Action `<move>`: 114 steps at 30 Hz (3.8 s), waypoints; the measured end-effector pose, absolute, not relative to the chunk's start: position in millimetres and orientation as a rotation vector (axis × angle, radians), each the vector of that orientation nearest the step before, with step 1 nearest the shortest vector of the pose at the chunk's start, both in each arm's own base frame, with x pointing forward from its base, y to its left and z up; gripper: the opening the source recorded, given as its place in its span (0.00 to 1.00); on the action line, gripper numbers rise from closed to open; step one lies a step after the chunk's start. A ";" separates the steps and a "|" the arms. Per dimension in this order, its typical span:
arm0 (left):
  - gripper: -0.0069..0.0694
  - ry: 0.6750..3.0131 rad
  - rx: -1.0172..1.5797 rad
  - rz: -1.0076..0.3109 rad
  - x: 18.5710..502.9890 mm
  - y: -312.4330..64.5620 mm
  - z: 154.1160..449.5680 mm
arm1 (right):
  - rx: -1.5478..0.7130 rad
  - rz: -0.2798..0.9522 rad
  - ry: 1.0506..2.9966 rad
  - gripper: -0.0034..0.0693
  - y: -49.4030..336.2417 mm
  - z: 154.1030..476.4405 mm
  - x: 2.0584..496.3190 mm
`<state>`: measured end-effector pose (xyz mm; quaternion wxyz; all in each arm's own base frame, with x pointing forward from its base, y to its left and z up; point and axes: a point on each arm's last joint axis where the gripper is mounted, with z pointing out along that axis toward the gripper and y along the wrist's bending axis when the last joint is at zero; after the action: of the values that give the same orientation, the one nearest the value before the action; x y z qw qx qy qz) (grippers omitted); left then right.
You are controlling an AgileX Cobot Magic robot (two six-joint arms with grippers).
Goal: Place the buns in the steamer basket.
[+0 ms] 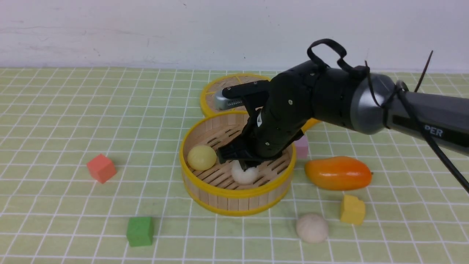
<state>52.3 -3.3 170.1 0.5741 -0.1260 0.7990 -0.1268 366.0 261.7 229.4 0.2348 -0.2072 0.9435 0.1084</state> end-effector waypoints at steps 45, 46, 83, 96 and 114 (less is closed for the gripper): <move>0.21 1.872 -0.294 -0.296 52.3 -3.3 170.1 | -0.528 0.143 2.768 0.45 179.8 203.3 291.3; 0.21 1.872 -0.294 -0.296 52.3 -3.3 170.1 | -0.518 0.156 2.773 0.45 180.9 201.7 291.6; 0.24 1.872 -0.294 -0.296 52.3 -3.3 170.1 | -0.467 0.247 2.342 0.06 217.2 289.3 367.4; 0.25 1.872 -0.294 -0.296 52.3 -3.3 170.1 | -0.396 0.270 2.378 0.17 241.7 199.1 422.0; 0.26 1.872 -0.294 -0.296 52.3 -3.3 170.1 | -0.271 0.181 2.393 0.69 196.2 334.9 361.9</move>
<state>52.3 -3.3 170.1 0.5742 -0.1256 0.7991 -0.1261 361.9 196.2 334.9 0.3553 -0.1049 0.9262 0.0700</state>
